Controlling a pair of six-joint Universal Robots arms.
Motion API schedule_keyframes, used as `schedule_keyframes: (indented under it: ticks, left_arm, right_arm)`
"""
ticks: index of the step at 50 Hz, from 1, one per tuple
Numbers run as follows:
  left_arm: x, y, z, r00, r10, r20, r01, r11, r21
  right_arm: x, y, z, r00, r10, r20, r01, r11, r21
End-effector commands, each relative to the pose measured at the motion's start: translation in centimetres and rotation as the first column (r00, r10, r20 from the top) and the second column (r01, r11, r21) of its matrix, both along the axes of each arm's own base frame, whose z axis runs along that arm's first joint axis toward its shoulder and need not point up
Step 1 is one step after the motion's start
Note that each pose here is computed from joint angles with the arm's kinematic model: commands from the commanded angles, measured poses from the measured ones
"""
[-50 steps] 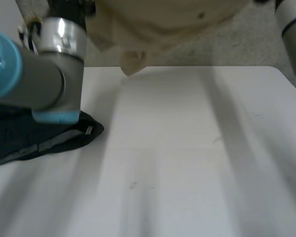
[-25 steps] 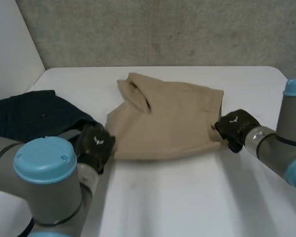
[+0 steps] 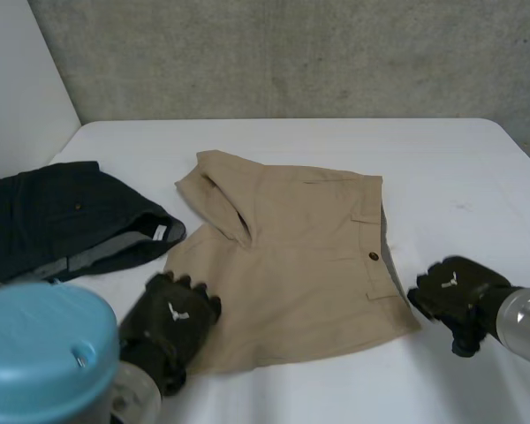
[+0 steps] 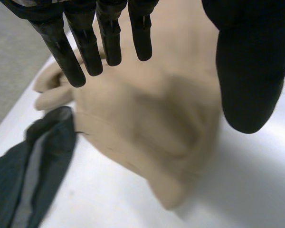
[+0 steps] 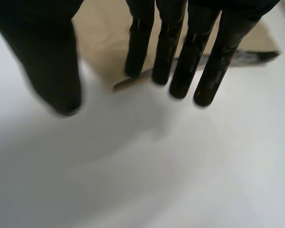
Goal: Fold the laundry.
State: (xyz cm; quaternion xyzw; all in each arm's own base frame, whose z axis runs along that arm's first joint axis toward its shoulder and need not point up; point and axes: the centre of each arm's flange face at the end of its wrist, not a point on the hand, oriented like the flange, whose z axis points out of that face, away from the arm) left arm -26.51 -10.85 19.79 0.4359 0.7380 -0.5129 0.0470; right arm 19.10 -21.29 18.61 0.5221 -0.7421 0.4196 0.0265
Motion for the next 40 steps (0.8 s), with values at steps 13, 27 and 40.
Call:
schedule_keyframes:
  ticks: [13,27,40]
  left_arm:
    - [-0.6,-13.1,2.9,0.958,0.007,-0.286,-0.068,0.977,-0.203]
    - [-1.9,-24.3,-0.9,0.936,-0.121,-0.331,0.050,0.976,-0.214]
    - [-4.2,-27.1,-5.5,0.903,-0.283,-0.324,0.226,0.953,-0.204]
  right_arm:
    - [2.2,-0.9,-0.7,0.930,-0.074,0.359,0.067,0.997,0.032]
    - [3.9,-0.5,-2.3,0.939,-0.033,0.342,0.010,0.998,0.067]
    - [3.9,-0.8,-2.7,0.935,-0.064,0.347,0.043,0.997,0.069]
